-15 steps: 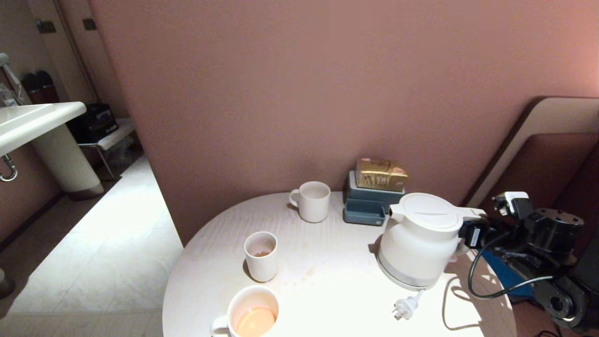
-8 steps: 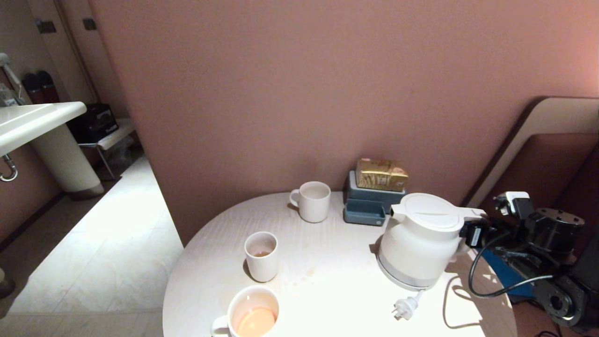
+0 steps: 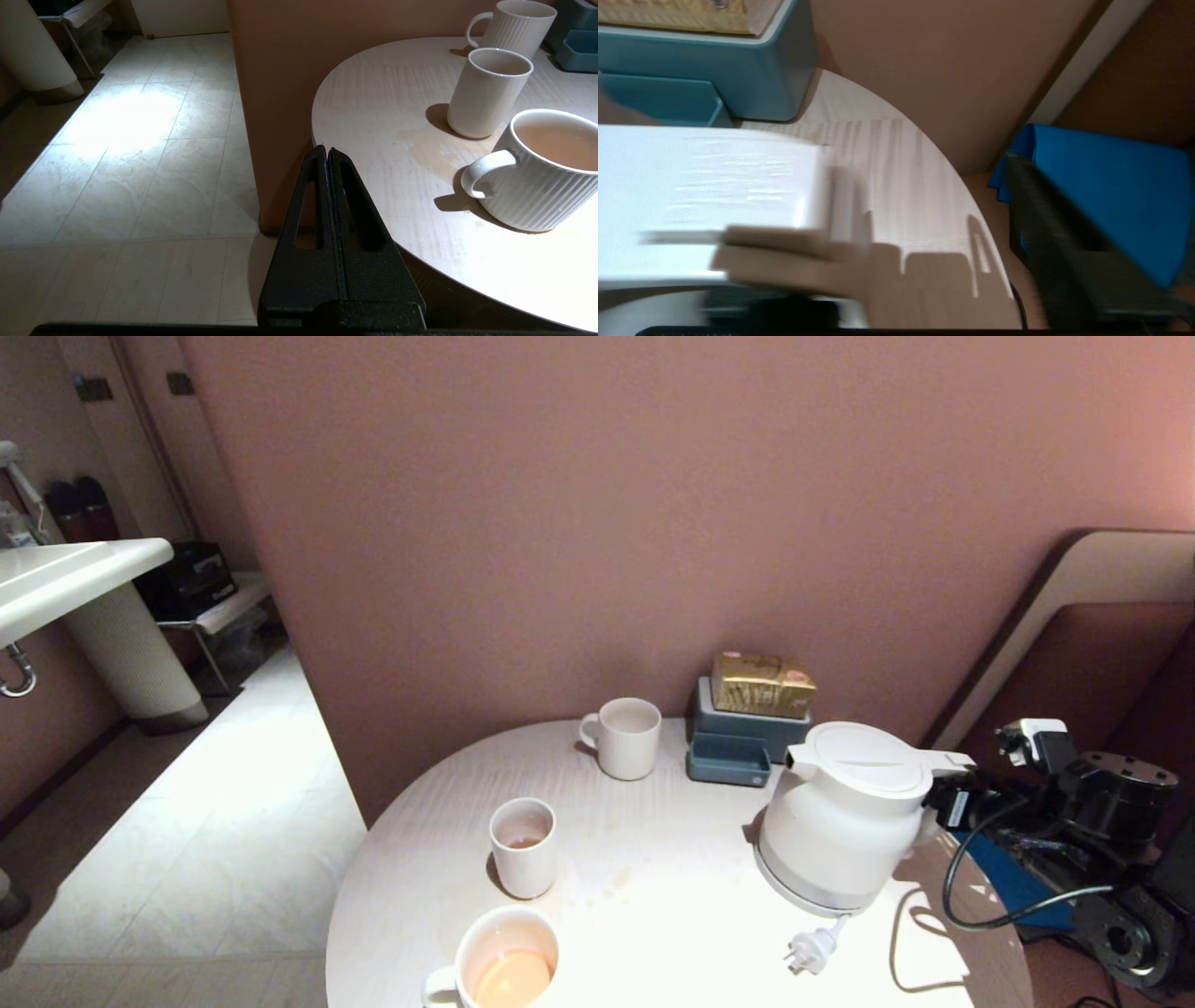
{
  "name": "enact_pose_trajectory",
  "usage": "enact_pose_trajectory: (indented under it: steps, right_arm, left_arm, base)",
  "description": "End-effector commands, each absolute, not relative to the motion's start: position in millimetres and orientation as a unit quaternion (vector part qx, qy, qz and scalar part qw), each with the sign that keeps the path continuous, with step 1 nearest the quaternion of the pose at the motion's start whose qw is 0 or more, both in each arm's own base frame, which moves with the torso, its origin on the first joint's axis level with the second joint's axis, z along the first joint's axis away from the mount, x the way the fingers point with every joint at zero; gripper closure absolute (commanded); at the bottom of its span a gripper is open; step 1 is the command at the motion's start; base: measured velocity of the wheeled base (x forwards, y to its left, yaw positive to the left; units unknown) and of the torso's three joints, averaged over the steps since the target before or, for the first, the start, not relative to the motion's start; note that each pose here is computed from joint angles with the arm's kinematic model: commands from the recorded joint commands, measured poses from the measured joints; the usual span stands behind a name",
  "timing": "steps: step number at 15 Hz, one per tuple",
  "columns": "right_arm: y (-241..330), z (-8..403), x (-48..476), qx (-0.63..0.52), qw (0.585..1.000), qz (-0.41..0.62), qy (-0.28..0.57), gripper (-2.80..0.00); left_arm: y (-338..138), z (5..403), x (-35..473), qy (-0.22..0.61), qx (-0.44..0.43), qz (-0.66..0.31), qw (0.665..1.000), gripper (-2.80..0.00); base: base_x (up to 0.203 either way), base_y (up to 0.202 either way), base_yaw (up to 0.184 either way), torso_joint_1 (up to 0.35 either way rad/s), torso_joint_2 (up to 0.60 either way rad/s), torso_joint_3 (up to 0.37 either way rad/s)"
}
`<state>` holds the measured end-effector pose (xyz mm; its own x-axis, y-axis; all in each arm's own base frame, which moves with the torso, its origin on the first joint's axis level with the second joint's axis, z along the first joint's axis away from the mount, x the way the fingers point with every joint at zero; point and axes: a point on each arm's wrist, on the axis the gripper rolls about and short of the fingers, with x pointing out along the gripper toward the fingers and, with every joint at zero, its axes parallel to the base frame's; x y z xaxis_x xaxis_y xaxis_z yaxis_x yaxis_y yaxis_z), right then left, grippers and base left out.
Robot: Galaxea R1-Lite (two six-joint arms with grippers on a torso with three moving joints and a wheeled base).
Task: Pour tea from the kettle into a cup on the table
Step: Pick up the kettle
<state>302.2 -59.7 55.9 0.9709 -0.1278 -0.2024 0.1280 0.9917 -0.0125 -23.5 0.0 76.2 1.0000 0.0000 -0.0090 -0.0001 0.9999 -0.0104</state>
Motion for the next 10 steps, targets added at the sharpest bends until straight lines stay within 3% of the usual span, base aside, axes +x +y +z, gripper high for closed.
enact_pose_trajectory:
  steps: [1,10]
  right_arm:
    - [-60,57,302,-0.001,0.993,-0.066,0.098,0.00]
    - [-45,56,308,-0.005,0.995,-0.038,0.096,0.00]
  left_arm:
    - [0,76,-23,0.005,-0.005,0.000,1.000,0.00]
    - [0,76,-24,0.004,-0.005,0.000,1.000,0.00]
  base:
    - [0.000,0.000,0.000,0.000,0.00,0.000]
    - [0.000,0.000,0.000,0.000,0.00,0.000]
